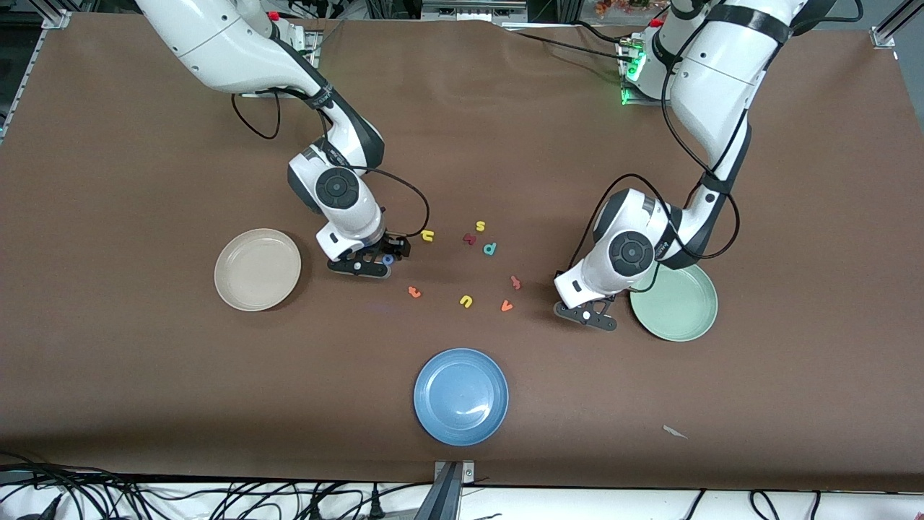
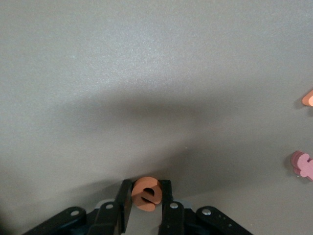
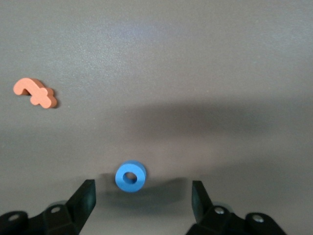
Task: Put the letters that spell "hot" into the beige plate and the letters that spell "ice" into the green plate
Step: 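Drop the orange e on the green plate while the right gripper carries the ring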
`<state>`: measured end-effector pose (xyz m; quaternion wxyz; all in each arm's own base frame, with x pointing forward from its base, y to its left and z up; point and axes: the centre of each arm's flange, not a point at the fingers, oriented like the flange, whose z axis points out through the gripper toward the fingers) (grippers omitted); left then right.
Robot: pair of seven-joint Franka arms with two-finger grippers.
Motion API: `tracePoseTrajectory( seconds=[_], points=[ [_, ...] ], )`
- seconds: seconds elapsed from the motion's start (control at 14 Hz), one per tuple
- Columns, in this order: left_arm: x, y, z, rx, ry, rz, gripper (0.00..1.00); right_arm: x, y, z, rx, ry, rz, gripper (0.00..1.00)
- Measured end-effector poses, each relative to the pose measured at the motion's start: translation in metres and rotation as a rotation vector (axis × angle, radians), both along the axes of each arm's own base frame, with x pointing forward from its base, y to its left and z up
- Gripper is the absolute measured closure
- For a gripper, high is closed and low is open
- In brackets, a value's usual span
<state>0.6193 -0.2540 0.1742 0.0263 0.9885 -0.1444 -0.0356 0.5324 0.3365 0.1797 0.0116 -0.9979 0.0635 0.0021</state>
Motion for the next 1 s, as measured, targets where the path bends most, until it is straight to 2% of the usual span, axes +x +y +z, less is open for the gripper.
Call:
tracePoseTrajectory(
  seconds=[0.07,0.14,0.21,0.36,0.43,0.57,0.64,0.71,0.79,0.93,1.0],
  points=[
    [0.000,0.000,0.000,0.000,-0.001,0.002,0.72,0.001,0.001,-0.002,0.001,0.001,0.000,0.14],
    [0.002,0.002,0.001,0.002,-0.003,0.005,0.72,0.001,0.002,-0.005,0.000,0.003,0.003,0.22],
    [0.006,0.007,0.004,0.005,-0.007,0.012,0.72,0.001,0.004,-0.007,0.000,0.004,0.007,0.22],
    [0.017,0.025,0.022,0.025,-0.018,0.036,0.72,0.001,0.008,-0.006,0.003,0.001,0.011,0.35],
    [0.024,0.037,0.036,0.040,-0.027,0.049,0.72,0.001,0.009,-0.006,0.003,0.000,0.012,0.35],
    [0.033,0.062,0.061,0.066,-0.042,0.077,0.72,0.002,0.009,-0.005,0.002,-0.002,0.006,0.50],
    [0.036,0.074,0.069,0.079,-0.047,0.088,0.72,0.002,0.009,-0.005,0.002,-0.003,0.006,0.50],
    [0.038,0.087,0.073,0.095,-0.046,0.098,0.72,0.002,0.009,-0.004,0.000,-0.004,0.006,0.57],
    [0.041,0.103,0.072,0.103,-0.039,0.117,0.72,0.002,0.009,-0.004,0.000,-0.004,0.006,0.57],
    [0.042,0.140,0.061,0.109,-0.011,0.147,0.72,0.003,0.008,-0.003,-0.003,-0.004,0.005,0.69],
    [0.039,0.152,0.053,0.113,0.007,0.158,0.65,0.002,0.008,-0.003,-0.004,-0.004,0.006,0.69]
  ],
)
